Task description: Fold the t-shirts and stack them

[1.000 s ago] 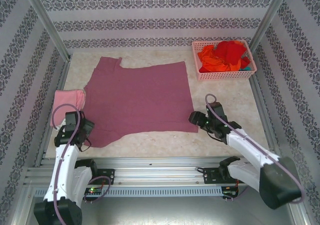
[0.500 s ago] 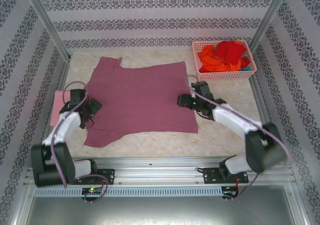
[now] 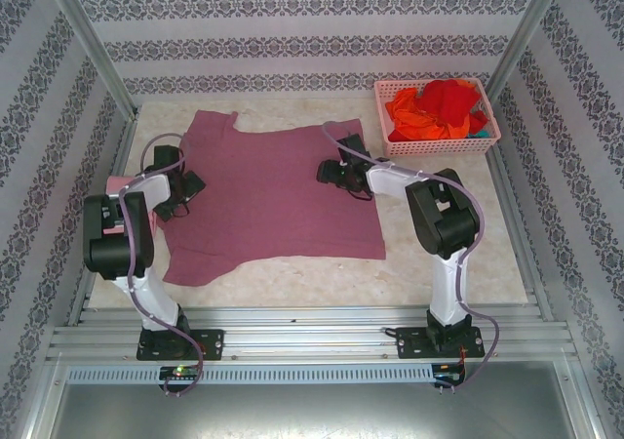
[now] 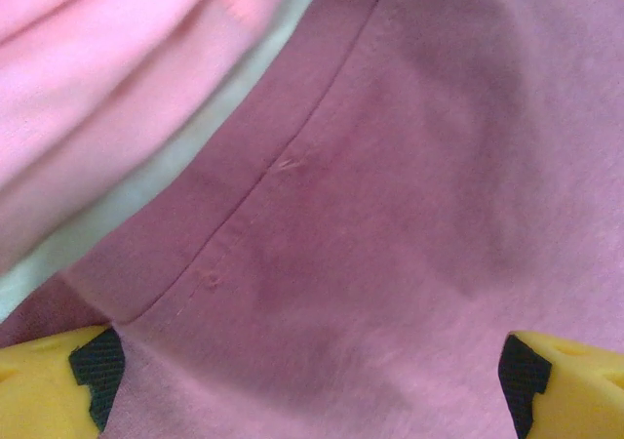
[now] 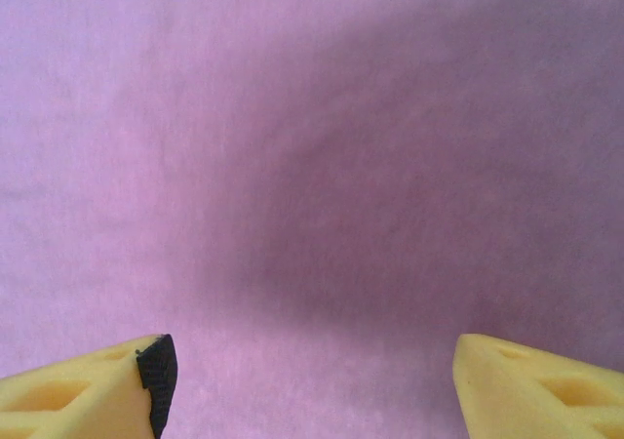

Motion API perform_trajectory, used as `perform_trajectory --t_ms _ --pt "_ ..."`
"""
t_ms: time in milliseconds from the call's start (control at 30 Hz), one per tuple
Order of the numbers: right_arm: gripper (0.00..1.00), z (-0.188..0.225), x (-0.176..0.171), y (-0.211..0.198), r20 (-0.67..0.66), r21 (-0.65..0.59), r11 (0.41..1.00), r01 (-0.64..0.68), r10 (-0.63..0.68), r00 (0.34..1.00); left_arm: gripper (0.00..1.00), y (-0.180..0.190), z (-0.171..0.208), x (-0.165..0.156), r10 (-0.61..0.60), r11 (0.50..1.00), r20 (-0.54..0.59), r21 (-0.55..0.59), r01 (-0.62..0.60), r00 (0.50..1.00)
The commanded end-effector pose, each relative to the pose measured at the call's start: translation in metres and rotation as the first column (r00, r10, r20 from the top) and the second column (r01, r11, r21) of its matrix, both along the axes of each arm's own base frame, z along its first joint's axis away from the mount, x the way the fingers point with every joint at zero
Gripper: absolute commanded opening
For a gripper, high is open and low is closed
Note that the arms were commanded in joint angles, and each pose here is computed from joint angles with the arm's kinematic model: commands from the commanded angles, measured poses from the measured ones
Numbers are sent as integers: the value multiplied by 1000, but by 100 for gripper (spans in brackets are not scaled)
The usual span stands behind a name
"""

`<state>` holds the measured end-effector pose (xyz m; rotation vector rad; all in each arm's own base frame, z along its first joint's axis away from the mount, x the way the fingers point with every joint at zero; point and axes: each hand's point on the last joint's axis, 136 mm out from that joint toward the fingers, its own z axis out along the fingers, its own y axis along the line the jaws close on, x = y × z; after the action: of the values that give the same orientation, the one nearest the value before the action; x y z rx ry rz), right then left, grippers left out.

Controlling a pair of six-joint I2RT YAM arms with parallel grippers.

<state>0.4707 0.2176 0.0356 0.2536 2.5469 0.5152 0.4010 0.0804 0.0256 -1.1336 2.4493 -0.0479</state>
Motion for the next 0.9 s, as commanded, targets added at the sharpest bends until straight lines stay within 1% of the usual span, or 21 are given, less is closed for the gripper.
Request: perform_trajectory --t_ms 0,167,333,433,567,633,700,767,833,867 --pt "75 -15 10 -22 -65 -1 997 73 -73 995 100 -9 -24 4 -44 998 -59 -37 41 997" --pt "75 -22 30 -35 -90 -11 996 92 -93 992 100 -10 -30 24 -55 997 -64 -62 51 996" --pt "75 -18 51 -41 -78 -11 994 105 -105 991 100 -10 -24 45 -60 995 -41 -78 57 997" --pt "75 -13 62 -42 -69 5 994 106 -105 992 100 -12 -14 55 -64 994 -15 -89 62 998" --pt "75 15 70 -29 -1 50 997 61 -61 998 100 -12 20 59 -57 996 59 -71 61 997" --pt "76 32 68 -22 38 61 998 30 -33 999 100 -7 43 53 -38 998 101 -38 42 994" --pt "76 48 62 -16 83 59 998 -1 -4 997 100 -1 65 37 -13 1000 132 11 12 991" --pt "76 64 52 -10 124 57 998 -29 22 992 100 6 83 15 23 998 156 53 -32 987" --pt "76 76 40 -1 155 62 996 -69 59 986 100 10 90 -13 73 995 154 63 -84 985" --pt "76 82 31 6 172 70 991 -111 97 980 100 11 92 -29 97 992 149 60 -107 984"
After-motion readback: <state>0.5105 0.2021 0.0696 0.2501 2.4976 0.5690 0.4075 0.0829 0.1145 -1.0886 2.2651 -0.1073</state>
